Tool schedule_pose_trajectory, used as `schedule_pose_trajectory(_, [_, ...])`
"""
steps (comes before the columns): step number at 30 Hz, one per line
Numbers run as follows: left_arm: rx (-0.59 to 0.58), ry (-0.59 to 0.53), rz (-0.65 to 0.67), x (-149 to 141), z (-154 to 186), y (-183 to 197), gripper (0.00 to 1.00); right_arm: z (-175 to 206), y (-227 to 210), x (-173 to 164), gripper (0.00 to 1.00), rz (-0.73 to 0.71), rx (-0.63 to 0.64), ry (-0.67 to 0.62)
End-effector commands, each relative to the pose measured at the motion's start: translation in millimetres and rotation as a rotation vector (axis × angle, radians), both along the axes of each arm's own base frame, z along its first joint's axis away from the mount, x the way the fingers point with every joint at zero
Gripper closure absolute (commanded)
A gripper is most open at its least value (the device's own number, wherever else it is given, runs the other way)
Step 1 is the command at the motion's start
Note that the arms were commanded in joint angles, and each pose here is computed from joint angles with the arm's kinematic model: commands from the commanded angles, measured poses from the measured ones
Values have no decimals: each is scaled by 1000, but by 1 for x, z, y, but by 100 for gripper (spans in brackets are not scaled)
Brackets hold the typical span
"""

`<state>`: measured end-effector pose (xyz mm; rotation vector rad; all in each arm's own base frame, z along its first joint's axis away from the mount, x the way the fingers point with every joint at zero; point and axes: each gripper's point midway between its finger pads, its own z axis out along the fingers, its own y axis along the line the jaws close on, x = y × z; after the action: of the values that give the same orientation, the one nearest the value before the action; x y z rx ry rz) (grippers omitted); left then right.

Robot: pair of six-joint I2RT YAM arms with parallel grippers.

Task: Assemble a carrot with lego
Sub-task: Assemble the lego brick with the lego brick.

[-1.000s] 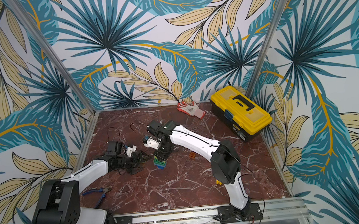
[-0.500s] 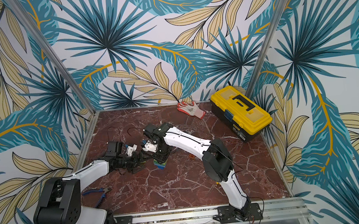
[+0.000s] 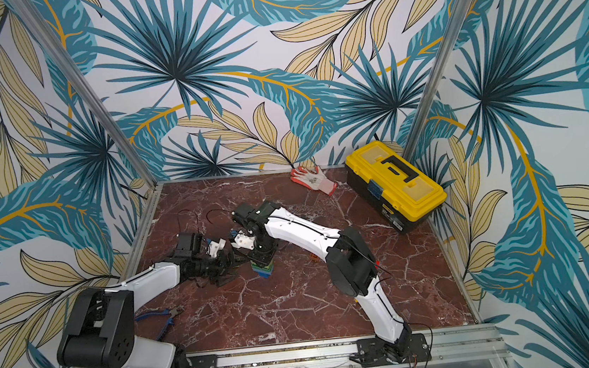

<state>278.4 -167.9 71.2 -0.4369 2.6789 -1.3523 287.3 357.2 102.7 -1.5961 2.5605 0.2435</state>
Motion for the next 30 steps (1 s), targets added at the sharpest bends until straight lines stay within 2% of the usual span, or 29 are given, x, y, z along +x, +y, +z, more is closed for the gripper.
schedule_pose_trajectory(1, [-5, -19, -20, -1, -1, -2, 2, -10, 0, -5, 70, 20, -21, 31])
schedule_pose_trajectory(23, [-7, -24, -20, 1, 1, -2, 2, -43, -20, -21, 70, 93, -153, 40])
schedule_pose_trajectory(30, [-3, -20, -20, 0, 1, -1, 2, -67, -27, -19, 70, 87, -232, 66])
